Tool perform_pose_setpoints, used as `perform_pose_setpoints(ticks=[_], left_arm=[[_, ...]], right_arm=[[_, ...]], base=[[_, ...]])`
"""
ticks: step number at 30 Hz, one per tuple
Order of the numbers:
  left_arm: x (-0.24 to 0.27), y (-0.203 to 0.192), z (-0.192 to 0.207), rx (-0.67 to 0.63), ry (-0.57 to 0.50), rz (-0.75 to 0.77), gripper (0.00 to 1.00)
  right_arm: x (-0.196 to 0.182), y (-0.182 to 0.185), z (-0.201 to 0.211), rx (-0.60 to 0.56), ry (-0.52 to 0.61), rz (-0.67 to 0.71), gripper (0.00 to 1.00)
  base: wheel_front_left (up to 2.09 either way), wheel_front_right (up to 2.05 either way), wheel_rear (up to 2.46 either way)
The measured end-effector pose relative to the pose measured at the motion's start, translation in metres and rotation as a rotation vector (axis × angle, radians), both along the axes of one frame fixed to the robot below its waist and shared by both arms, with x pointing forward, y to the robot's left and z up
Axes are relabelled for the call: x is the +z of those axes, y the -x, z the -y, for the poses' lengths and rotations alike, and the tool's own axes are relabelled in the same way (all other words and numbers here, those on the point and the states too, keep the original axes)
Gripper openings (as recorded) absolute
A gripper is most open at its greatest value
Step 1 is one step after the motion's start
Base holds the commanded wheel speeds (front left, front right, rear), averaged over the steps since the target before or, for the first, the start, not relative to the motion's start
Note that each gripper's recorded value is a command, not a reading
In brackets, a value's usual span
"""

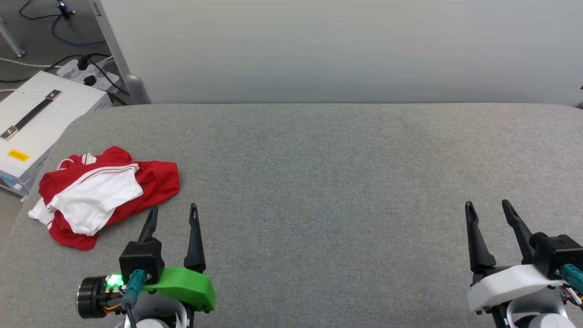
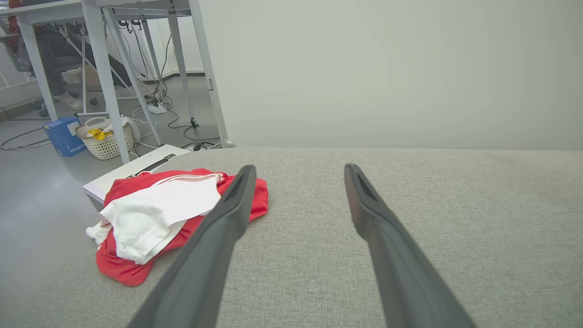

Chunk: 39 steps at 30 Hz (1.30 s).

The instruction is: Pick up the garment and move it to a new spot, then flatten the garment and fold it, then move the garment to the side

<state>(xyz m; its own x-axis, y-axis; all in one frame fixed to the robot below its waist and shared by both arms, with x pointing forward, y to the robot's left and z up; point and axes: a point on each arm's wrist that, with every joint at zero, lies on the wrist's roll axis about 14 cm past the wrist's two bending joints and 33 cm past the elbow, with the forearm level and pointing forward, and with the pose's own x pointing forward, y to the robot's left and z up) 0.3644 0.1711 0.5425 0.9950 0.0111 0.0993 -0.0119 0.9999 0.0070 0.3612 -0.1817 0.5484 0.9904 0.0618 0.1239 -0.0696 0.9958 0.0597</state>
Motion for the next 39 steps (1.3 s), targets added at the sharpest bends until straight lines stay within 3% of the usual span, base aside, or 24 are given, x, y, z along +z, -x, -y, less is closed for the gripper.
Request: perform_pose_setpoints(ticks=[39], left_arm=[[-0.003,0.008,-0.007,0.038,0.018,0.038,1.0]], right_arm=[[-0.006,0.001,-0.007,0.021,-0.048,0.026,1.0]], base=[[0.0,0.0,0.0]])
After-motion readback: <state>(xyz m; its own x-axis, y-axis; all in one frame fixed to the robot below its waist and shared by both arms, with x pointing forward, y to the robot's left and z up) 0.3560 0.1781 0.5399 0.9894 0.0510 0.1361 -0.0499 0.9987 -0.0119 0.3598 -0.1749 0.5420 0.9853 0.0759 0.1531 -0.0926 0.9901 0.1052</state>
